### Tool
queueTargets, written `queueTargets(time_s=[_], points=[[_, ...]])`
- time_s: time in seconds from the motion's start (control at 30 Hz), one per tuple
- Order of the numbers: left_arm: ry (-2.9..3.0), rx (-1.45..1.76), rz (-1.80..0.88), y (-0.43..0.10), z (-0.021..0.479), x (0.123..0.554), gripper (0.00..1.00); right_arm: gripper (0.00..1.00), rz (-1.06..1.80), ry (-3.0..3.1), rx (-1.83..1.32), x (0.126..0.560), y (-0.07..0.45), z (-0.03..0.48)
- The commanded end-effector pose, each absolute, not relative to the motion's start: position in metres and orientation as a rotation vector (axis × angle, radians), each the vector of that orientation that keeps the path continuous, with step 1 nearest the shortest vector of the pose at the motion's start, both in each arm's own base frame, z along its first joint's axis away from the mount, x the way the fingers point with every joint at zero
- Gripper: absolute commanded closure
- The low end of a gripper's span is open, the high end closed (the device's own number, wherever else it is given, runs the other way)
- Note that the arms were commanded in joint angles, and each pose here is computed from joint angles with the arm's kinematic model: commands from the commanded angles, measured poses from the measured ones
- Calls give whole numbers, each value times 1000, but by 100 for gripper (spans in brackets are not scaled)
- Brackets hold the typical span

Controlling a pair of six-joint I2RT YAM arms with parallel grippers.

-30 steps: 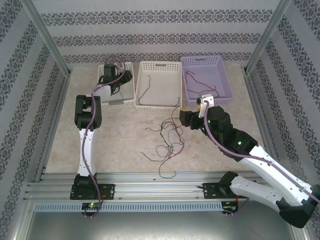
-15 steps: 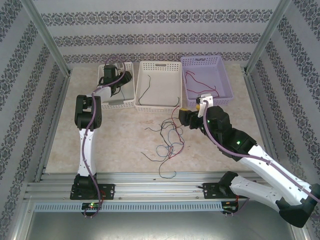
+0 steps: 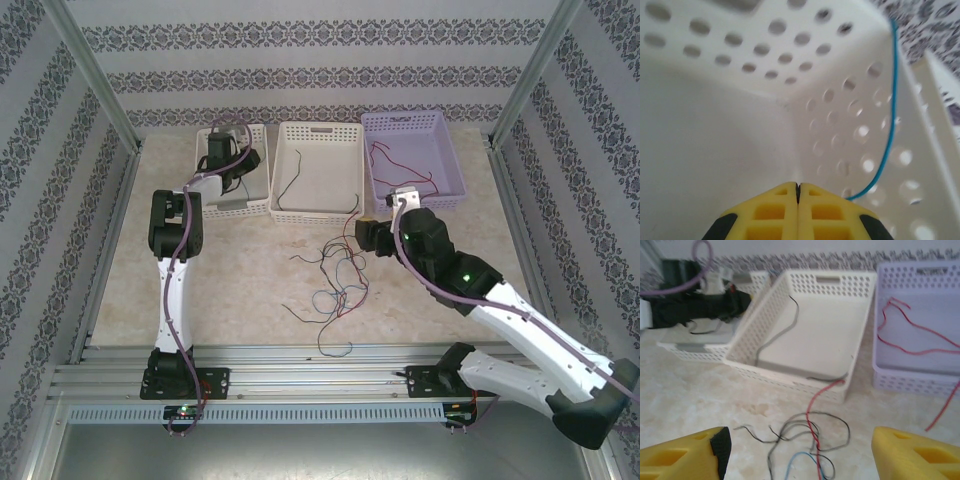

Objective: Untangle the cables

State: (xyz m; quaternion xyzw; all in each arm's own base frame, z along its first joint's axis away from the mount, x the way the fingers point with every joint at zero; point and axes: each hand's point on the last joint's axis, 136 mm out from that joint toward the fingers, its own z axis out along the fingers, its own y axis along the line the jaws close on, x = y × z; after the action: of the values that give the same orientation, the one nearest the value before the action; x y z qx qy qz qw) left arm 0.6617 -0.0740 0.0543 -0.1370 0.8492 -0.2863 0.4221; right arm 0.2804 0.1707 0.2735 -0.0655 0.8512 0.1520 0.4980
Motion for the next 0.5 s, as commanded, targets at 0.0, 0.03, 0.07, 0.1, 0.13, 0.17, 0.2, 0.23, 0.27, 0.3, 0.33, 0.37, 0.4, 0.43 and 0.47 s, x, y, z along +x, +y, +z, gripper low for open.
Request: queueTargets(time_s=[0.0, 0.03, 0.07, 0.1, 0.13, 0.17, 0.2, 0.23, 0.27, 0.3, 0.33, 0.37, 0.4, 0.43, 0.47], points=[[2140, -288, -660, -72, 71, 649, 100, 25, 364, 2166, -18, 295, 144, 260], [2156, -290, -644, -70, 70, 644, 100, 25, 367, 2183, 46, 302, 131, 256], [2166, -289, -637, -70, 71, 639, 100, 24, 363, 2201, 107, 309, 119, 250], [2173, -288, -632, -69, 70, 635, 100, 24, 349, 2213, 147, 314, 109, 245], [2185, -295, -623, -68, 69, 630, 100, 23, 321, 2224, 192, 319, 98, 239], [2197, -295, -618, -68, 67, 625, 100, 21, 304, 2240, 232, 325, 91, 232], [2207, -291, -614, -68, 65, 621, 100, 20, 296, 2257, 256, 330, 87, 224], [2217, -294, -602, -66, 63, 616, 100, 20, 284, 2281, 285, 336, 83, 215], [2229, -298, -589, -64, 62, 611, 100, 20, 283, 2313, 312, 341, 81, 205], [2237, -299, -583, -63, 62, 608, 100, 19, 282, 2336, 331, 346, 80, 198], [2247, -301, -575, -62, 61, 604, 100, 19, 263, 2357, 347, 351, 77, 189], [2259, -309, -556, -60, 60, 600, 100, 19, 244, 2375, 372, 356, 72, 181], [2266, -314, -549, -59, 61, 598, 100, 19, 237, 2391, 387, 360, 69, 175], [2273, -312, -547, -59, 63, 596, 100, 19, 225, 2402, 399, 366, 66, 168], [2281, -313, -540, -58, 66, 595, 100, 19, 207, 2411, 418, 371, 61, 161]])
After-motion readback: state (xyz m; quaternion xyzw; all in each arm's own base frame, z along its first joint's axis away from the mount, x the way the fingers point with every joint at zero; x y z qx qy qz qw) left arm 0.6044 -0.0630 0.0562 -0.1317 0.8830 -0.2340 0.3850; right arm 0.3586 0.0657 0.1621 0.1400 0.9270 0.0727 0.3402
